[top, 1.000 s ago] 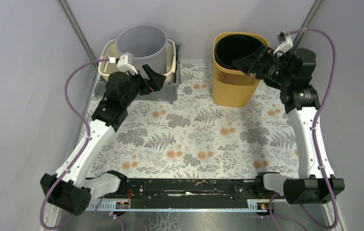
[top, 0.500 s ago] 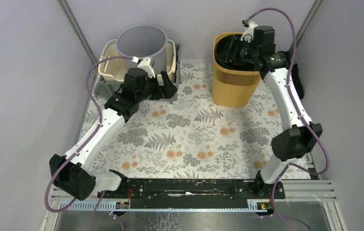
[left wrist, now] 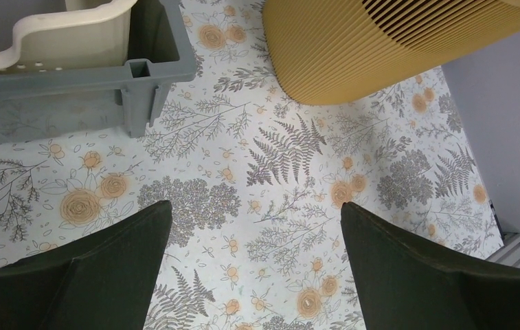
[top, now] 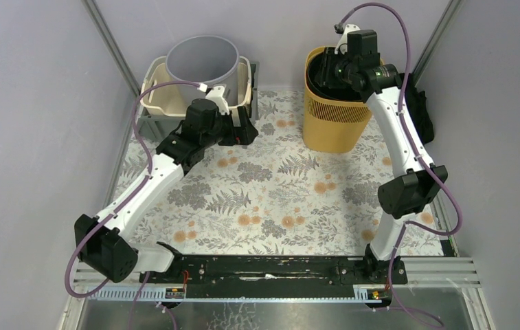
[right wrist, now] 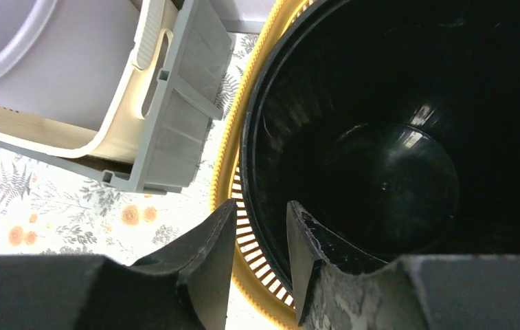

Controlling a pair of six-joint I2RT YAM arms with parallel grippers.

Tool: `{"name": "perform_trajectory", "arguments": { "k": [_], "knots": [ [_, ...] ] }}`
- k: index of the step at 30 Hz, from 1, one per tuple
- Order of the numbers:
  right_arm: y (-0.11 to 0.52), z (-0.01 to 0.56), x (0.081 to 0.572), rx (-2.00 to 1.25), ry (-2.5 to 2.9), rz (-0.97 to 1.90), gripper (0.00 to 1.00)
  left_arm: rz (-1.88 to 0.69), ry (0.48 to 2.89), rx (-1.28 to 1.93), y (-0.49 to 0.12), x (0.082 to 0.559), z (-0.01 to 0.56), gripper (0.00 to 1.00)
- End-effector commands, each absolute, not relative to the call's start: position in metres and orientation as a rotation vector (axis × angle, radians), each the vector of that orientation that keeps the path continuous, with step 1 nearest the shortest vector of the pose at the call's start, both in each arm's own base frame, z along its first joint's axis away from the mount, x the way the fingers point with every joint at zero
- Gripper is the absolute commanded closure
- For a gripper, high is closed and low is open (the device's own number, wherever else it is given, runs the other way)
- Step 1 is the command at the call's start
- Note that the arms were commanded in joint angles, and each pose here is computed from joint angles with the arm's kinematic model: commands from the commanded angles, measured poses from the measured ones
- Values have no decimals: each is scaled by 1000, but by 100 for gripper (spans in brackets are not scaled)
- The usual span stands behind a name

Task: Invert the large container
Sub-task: Pick up the container from the container.

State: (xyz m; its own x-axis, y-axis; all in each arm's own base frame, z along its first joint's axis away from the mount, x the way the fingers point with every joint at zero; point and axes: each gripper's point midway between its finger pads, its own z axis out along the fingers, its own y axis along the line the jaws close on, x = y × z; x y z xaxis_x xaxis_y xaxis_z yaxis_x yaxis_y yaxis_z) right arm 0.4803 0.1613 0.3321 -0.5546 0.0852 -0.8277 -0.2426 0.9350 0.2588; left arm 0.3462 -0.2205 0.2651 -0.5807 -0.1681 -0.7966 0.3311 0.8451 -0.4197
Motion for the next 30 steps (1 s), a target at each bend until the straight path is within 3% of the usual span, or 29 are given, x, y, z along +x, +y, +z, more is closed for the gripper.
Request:
{"name": "perform_trajectory", "arguments": {
  "k": [1, 19, 30],
  "knots": [
    [159, 337, 481, -146, 2107, 351, 61, -659, 2082, 143, -224, 349, 268, 0],
    [174, 318, 480, -202, 2131, 376, 55, -656, 2091, 154, -227, 349, 264, 0],
    [164, 287, 486, -246, 2218, 162, 55, -646, 2107, 154, -227, 349, 264, 0]
  ]
}}
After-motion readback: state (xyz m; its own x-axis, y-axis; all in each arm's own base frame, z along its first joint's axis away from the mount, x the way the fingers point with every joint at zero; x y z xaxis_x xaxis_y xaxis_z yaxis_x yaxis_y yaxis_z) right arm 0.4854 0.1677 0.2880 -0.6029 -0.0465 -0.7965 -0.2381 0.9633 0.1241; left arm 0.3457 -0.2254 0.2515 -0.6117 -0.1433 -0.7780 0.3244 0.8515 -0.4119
